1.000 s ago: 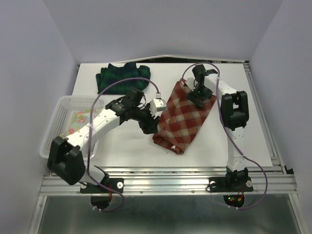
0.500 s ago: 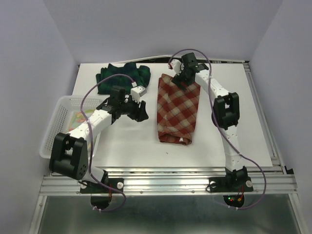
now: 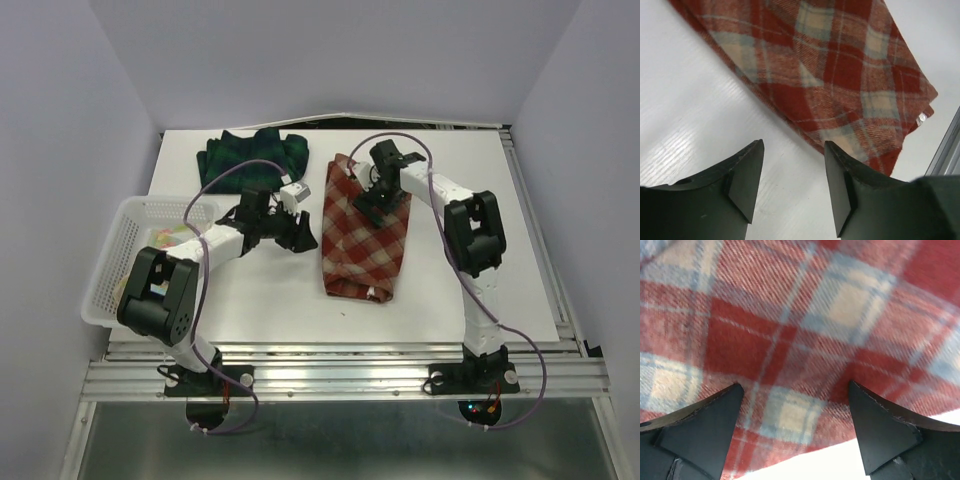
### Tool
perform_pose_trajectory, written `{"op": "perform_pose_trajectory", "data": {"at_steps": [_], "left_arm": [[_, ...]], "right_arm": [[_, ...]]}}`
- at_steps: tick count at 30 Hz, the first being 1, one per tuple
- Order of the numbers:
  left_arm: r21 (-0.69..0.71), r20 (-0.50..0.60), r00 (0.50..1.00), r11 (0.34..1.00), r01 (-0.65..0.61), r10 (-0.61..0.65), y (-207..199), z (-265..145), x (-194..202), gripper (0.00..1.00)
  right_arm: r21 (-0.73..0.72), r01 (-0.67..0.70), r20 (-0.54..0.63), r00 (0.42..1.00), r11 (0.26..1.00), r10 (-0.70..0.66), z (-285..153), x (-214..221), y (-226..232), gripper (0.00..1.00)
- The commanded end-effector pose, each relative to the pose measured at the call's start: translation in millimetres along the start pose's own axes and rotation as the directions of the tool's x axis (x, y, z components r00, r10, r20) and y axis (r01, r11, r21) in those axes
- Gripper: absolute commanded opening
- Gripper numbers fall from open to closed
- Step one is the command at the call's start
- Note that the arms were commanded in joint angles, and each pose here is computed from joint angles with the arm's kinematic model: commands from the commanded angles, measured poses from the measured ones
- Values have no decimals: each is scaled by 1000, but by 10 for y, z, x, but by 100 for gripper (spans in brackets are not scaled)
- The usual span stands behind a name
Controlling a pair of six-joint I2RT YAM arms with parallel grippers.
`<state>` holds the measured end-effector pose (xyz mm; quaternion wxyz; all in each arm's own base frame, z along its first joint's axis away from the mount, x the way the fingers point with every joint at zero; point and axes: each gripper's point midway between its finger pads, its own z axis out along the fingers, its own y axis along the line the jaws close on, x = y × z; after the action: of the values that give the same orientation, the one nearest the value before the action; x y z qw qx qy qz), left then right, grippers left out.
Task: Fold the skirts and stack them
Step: Fold the skirt
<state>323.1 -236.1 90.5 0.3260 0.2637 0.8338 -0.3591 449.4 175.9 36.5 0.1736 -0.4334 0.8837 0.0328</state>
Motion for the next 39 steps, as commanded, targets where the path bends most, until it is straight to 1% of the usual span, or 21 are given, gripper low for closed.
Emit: {"op": "perform_pose_trajectory", "data": {"at_steps": [1, 2, 3, 4, 7, 8, 10, 11, 14, 15, 17, 18, 21, 22, 24, 25, 26, 28, 29, 32, 39], "left_arm": [[16, 80, 897, 899, -437, 435, -418, -168, -260, 65], [16, 69, 862, 864, -503, 501, -461, -183, -241, 66], [1, 17, 836, 836, -549, 549, -436, -203, -150, 68], [-3, -22, 764, 764, -645, 645, -482, -221, -109, 69], [10, -59, 668, 669, -743, 742, -544, -244, -69, 70], [27, -72, 617, 620, -784, 784, -591, -234, -36, 80], [37, -79, 557, 561, -827, 827, -650, -241, -15, 81], [49, -90, 495, 501, -864, 864, -707, -218, 13, 81], [75, -121, 412, 422, -904, 903, -734, -162, 144, 82], [80, -129, 357, 369, -926, 925, -750, -129, 168, 84], [98, -143, 305, 320, -942, 942, -727, -90, 267, 84], [98, -150, 255, 271, -958, 955, -703, -59, 302, 84], [81, -162, 176, 191, -978, 971, -654, -23, 306, 85], [66, -159, 152, 164, -984, 976, -646, -9, 279, 85], [48, -158, 83, 91, -995, 984, -630, 12, 283, 86], [58, -162, 56, 66, -996, 985, -604, 12, 356, 87], [51, -154, 0, 8, -999, 988, -619, 26, 329, 87], [74, -151, -43, -32, -997, 988, -601, 32, 434, 88], [88, -142, -83, -71, -994, 986, -616, 42, 465, 97], [113, -124, -128, -114, -987, 984, -638, 69, 583, 99], [140, -61, -171, -161, -977, 983, -854, 170, 774, 99]], "right_arm": [[-130, -47, -50, 998, 990, 41, 98, 281, 354, 92], [-129, -40, -53, 998, 991, 33, 121, 310, 359, 92], [-116, -33, -59, 998, 993, 26, 137, 342, 342, 93], [-102, -33, -46, 999, 994, 28, 108, 319, 320, 95], [-91, -39, 23, 999, 995, 42, -104, 98, 271, 95], [-107, -55, 73, 995, 993, 63, -261, -29, 301, 95], [-131, -72, 115, 989, 989, 88, -440, -141, 348, 95], [-166, -91, 140, 983, 982, 115, -583, -192, 428, 95], [-245, -122, 146, 976, 962, 161, -720, -166, 622, 94], [-305, -144, 145, 970, 941, 196, -776, -136, 768, 93], [-371, -172, 132, 963, 912, 235, -815, -112, 957, 91], [-428, -178, 122, 960, 886, 252, -825, -66, 1090, 91], [-535, -206, 98, 948, 819, 302, -858, -38, 1319, 89], [-560, -218, 78, 947, 799, 312, -841, 9, 1386, 88], [-610, -226, 55, 944, 760, 325, -799, 42, 1489, 88], [-625, -225, 41, 947, 748, 319, -764, 66, 1556, 87], [-638, -245, 3, 947, 730, 320, -663, 160, 1611, 86], [-645, -255, -22, 949, 720, 316, -556, 251, 1653, 86], [-644, -268, -46, 948, 717, 314, -456, 332, 1677, 86], [-628, -291, -89, 948, 722, 305, -268, 463, 1684, 84], [-609, -300, -102, 948, 734, 302, -162, 526, 1667, 83]]}}
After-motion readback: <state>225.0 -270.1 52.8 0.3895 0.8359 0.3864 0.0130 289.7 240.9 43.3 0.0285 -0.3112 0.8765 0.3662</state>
